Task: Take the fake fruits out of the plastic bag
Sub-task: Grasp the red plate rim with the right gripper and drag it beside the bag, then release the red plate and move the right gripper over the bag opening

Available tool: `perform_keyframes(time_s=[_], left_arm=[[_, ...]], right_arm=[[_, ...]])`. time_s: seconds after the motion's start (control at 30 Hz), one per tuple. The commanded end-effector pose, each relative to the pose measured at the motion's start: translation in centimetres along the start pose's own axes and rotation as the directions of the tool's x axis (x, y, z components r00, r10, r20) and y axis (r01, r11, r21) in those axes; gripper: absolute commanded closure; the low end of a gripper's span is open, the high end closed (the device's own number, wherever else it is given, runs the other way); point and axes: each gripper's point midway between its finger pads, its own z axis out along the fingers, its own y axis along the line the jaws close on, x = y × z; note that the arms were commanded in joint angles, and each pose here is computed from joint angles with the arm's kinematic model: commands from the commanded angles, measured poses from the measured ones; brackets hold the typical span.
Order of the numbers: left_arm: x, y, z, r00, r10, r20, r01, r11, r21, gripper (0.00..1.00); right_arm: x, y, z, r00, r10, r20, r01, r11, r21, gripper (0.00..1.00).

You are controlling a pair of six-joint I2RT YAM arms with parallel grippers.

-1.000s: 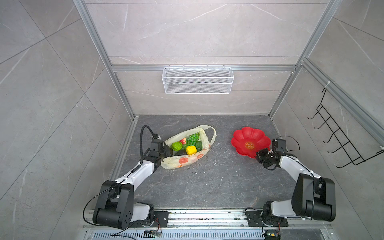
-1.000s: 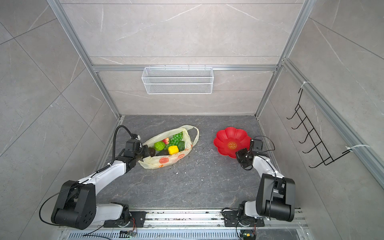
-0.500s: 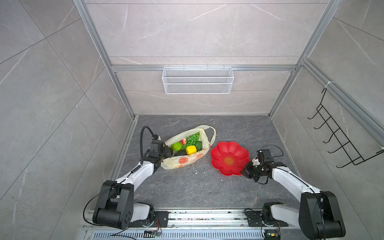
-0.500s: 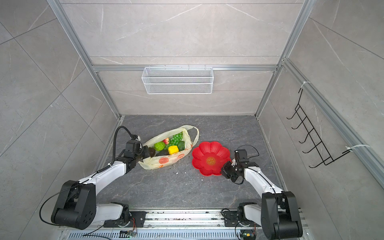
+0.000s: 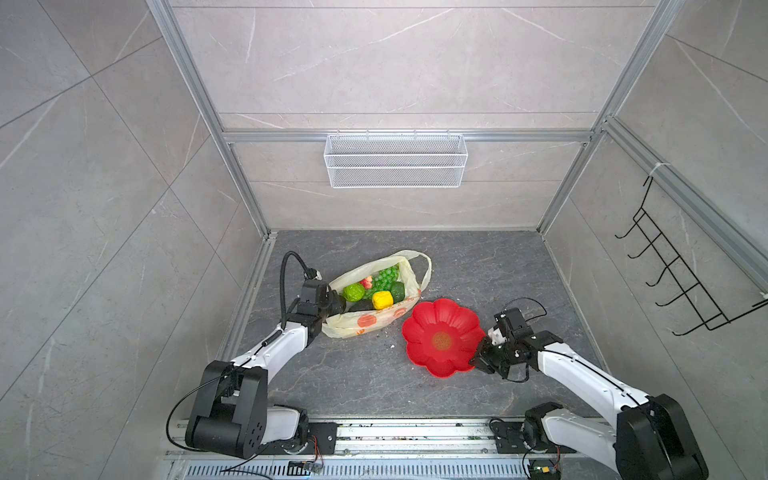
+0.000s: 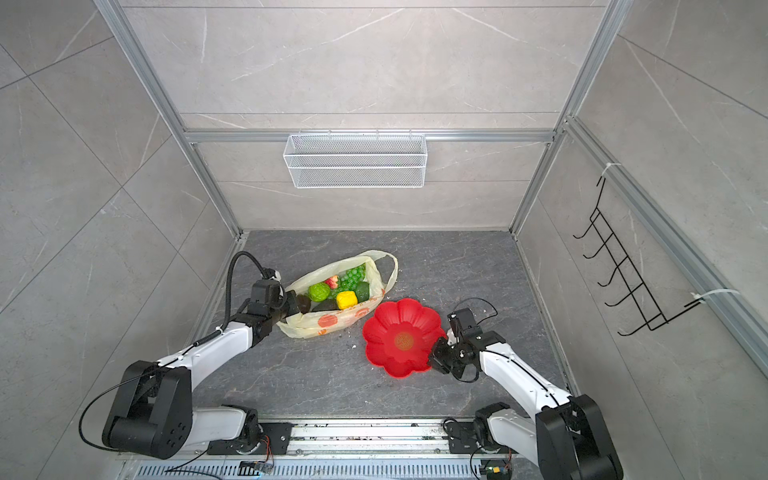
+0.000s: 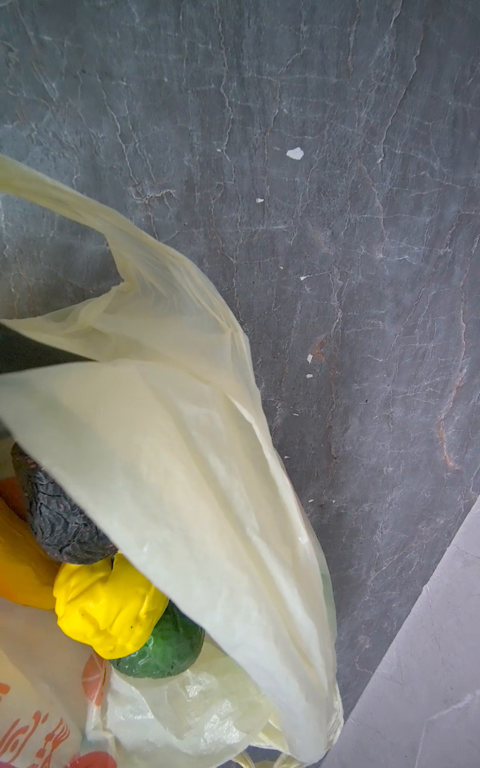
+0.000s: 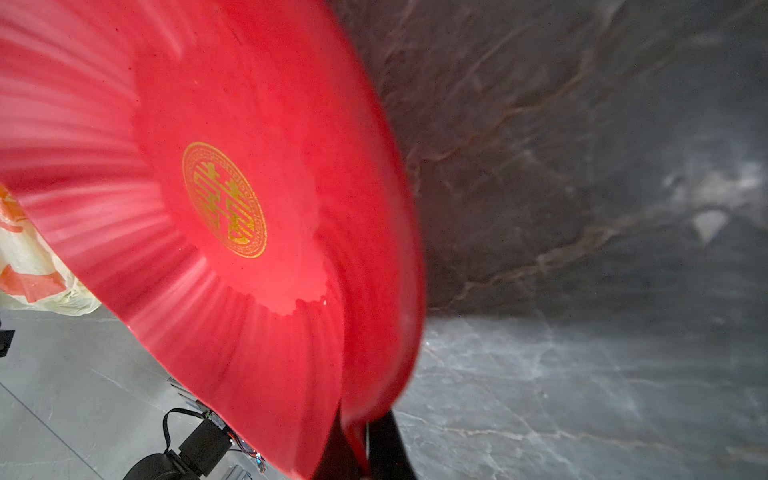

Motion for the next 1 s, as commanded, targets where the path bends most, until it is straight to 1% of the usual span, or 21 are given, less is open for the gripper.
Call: perform_keyframes(time_s=[0.0,0.2,0.27,0.37,0.4,0.57,0.7,0.77,0.83,0.9,0.93,0.97], left_arm=[[-1.0,-0.6,-0.2,0.999,0.02,0.041,-0.021,1.0,0.021,1.0],[-1.0,-0.6,-0.2,0.999,0.021,0.041,-0.022,1.0,0.019,1.0],[-1.0,-0.6,-0.2,0.999,0.022,0.042,-0.022,1.0,0.022,1.0],[-1.0,-0.6,-0.2,0.999,0.022,0.041,-0.023,1.0,0.022,1.0],[-0.9,-0.6,-0.1,0.999,0.022,0.04,-0.023,1.0,0.02,1.0],[-0.9,-0.7,-0.1,0.999,0.021,0.038,-0.022,0.999,0.025,1.0],[-0.9,-0.8,-0.1,0.999,0.022,0.036,-0.023,0.999,0.033,1.0],[-1.0,-1.0,-0.1,0.999,0.022,0.037,-0.023,0.999,0.039,1.0],[-1.0,-1.1,-0.1,0.999,0.022,0.036,-0.024,0.999,0.044,1.0],[-1.0,-1.1,-0.1,0.999,0.02,0.038,-0.022,0.999,0.048,1.0],[-1.0,-1.2,-0.1,0.999,0.02,0.036,-0.022,0.998,0.052,1.0],[-1.0,-1.3,-0.1,0.999,0.02,0.035,-0.022,0.998,0.057,1.0]], right_arm=[[0.7,-1.9,-0.3,1.0,0.029,-0.007,-0.028,0.992,0.121,0.99],[0.1,-2.6,-1.4,0.999,0.009,0.037,-0.016,0.981,0.193,0.99],[0.1,-2.7,-1.4,0.999,0.008,0.034,-0.015,0.98,0.198,0.97],[-0.1,-2.6,-1.6,0.999,-0.007,0.04,-0.001,0.979,0.205,0.83],[-0.3,-2.7,-2.0,0.999,-0.013,0.051,0.001,0.975,0.221,0.8],[-2.1,-1.9,-5.3,0.982,-0.089,0.167,0.039,0.959,0.281,0.59],[-4.3,0.2,-8.3,0.946,-0.16,0.282,0.075,0.954,0.29,0.48],[-5.4,2.2,-9.2,0.925,-0.204,0.321,0.115,0.955,0.274,0.45],[-7.0,5.2,-10.0,0.888,-0.274,0.37,0.182,0.947,0.266,0.43],[-8.6,8.2,-10.4,0.843,-0.341,0.415,0.237,0.93,0.282,0.38],[-9.3,9.9,-10.1,0.828,-0.365,0.426,0.263,0.923,0.281,0.37],[-10.0,11.3,-9.4,0.823,-0.378,0.423,0.279,0.919,0.278,0.36]])
